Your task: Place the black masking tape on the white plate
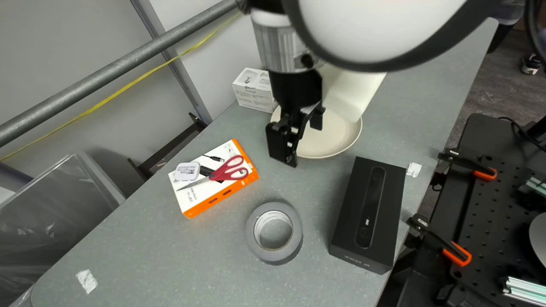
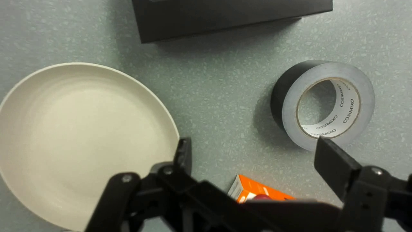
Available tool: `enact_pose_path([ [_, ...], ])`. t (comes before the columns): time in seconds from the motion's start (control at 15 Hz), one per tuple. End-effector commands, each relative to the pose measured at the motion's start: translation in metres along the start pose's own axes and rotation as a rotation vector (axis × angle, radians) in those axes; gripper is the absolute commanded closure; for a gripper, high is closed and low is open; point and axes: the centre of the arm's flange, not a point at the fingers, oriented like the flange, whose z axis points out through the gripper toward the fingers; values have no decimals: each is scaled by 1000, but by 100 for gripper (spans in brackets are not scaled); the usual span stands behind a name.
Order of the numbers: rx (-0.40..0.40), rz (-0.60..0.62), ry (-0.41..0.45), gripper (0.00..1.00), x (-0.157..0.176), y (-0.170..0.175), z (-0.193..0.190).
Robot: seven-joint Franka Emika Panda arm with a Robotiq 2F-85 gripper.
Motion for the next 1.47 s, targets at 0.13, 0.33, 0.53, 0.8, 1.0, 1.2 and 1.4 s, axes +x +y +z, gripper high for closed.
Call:
enact_pose_path([
  [0.13, 24, -3, -79, 0, 62, -42, 89],
  [0.33, 36, -41, -121, 0, 72, -61, 120],
  [0.53, 35, -80, -146, 0, 75, -80, 138],
  [0.8, 18, -113, -173, 26, 76, -92, 162],
  [1.0, 16, -117, -184, 51, 74, -93, 169],
  [1.2, 26, -87, -169, 73, 71, -76, 143],
  [1.4, 50, -22, -109, 95, 73, -45, 103],
])
